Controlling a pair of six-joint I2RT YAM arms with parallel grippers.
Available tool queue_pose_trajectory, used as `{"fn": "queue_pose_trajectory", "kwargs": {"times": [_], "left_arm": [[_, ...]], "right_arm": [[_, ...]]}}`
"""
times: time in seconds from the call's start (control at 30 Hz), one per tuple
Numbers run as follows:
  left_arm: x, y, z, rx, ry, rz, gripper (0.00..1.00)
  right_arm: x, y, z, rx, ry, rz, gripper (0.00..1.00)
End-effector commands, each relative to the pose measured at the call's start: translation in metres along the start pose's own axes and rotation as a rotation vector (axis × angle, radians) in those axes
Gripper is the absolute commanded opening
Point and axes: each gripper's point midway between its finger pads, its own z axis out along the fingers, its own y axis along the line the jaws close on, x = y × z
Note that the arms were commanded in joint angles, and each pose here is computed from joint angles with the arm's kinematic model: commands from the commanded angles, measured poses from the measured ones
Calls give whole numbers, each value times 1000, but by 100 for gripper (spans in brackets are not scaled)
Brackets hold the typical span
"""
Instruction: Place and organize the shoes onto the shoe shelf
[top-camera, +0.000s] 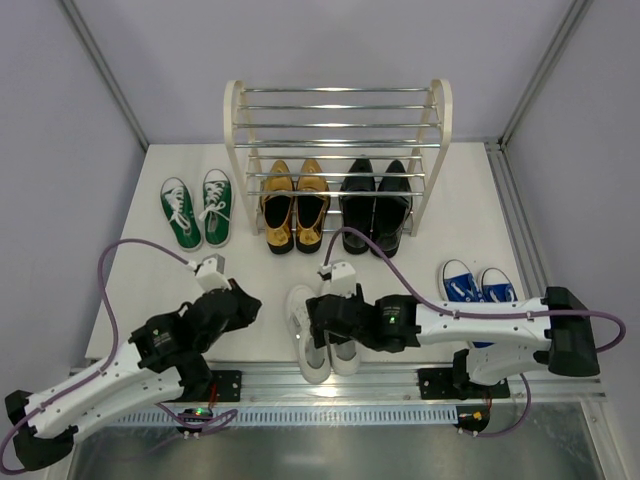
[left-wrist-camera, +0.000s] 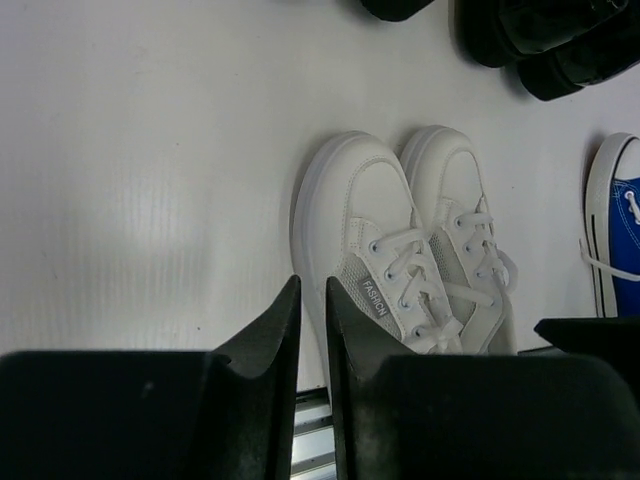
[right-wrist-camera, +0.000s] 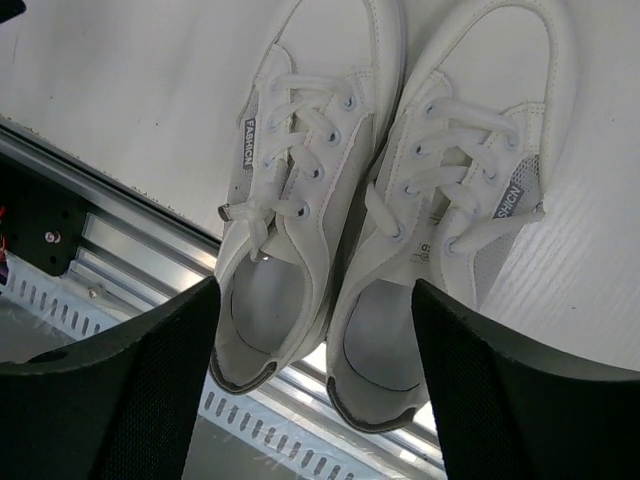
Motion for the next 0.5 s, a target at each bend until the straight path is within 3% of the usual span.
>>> {"fn": "queue_pose_trajectory", "kwargs": {"times": [0.0, 0.1, 0.17, 0.23, 0.47], "left_arm": [[-14, 7, -8, -31, -51, 14, 15], [-23, 9, -13, -23, -90, 2, 23], [-28, 11, -17, -19, -117, -8, 37], [-32, 13, -19, -23, -127, -8, 45], [-35, 16, -21, -44, -138, 4, 46]], "right_arm": [[10, 13, 0, -32, 32, -8, 78], [24, 16, 2, -35, 64, -33, 77], [34, 18, 3, -47, 85, -40, 73], [41, 22, 5, -54, 104, -35, 71], [69, 10, 25, -14, 145, -15, 66]]}}
